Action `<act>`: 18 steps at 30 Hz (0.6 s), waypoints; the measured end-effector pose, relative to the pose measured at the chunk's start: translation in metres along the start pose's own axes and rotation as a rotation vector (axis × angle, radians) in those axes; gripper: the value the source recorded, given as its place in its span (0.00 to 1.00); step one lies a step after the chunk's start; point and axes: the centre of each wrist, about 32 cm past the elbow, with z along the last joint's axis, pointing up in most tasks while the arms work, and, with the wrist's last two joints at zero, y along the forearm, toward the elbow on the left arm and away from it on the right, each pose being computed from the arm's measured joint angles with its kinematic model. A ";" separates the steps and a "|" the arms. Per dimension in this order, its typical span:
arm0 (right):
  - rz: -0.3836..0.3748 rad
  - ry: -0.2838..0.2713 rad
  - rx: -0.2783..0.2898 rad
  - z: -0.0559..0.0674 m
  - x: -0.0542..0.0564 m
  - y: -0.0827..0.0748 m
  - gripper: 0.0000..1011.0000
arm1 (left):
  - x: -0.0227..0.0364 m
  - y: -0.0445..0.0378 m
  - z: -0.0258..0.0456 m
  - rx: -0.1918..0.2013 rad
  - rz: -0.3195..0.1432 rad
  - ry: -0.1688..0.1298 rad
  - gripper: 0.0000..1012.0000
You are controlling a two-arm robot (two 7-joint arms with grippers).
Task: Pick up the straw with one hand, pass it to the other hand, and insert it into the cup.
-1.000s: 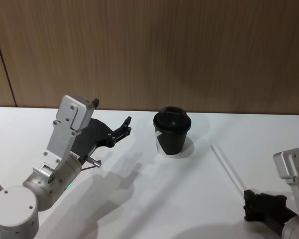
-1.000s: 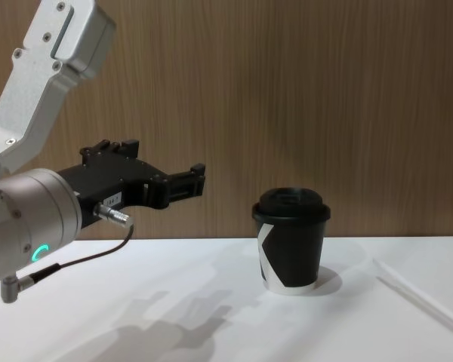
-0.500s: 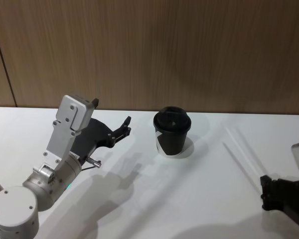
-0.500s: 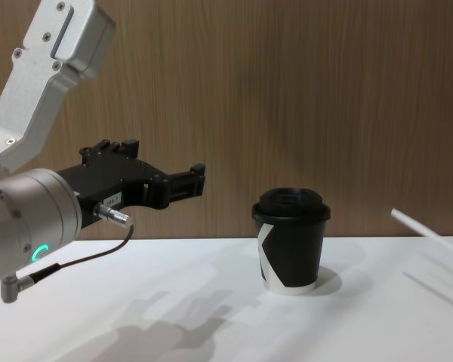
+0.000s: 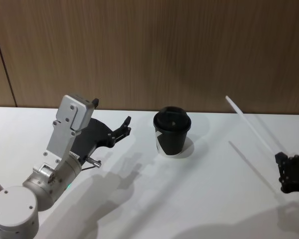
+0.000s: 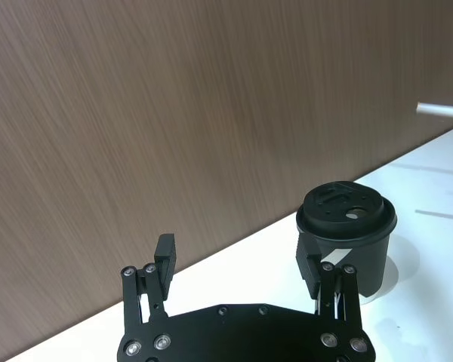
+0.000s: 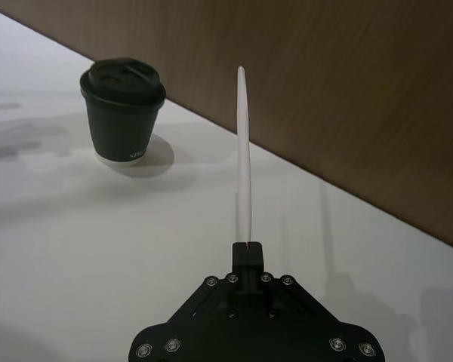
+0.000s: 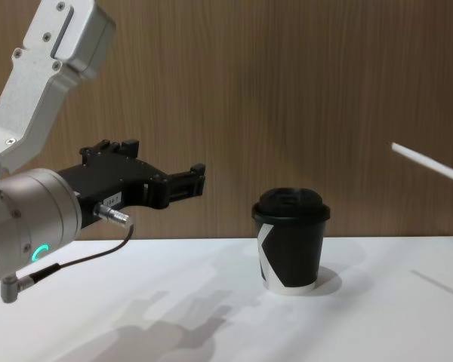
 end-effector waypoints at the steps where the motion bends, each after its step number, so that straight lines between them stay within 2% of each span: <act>1: 0.004 -0.008 0.007 0.001 0.001 -0.001 0.00 | 0.0000 0.0000 0.0000 0.000 0.000 0.000 0.99; 2: 0.004 -0.008 0.007 0.001 0.001 -0.001 0.00 | 0.0000 0.0000 0.0000 0.000 0.000 0.000 0.99; 10: 0.070 -0.111 0.098 0.021 0.017 -0.005 0.00 | 0.0000 0.0000 0.0000 0.000 0.000 0.000 0.99; 18: 0.145 -0.185 0.169 0.040 0.023 -0.004 0.00 | 0.0000 0.0000 0.0000 0.000 0.000 0.000 0.99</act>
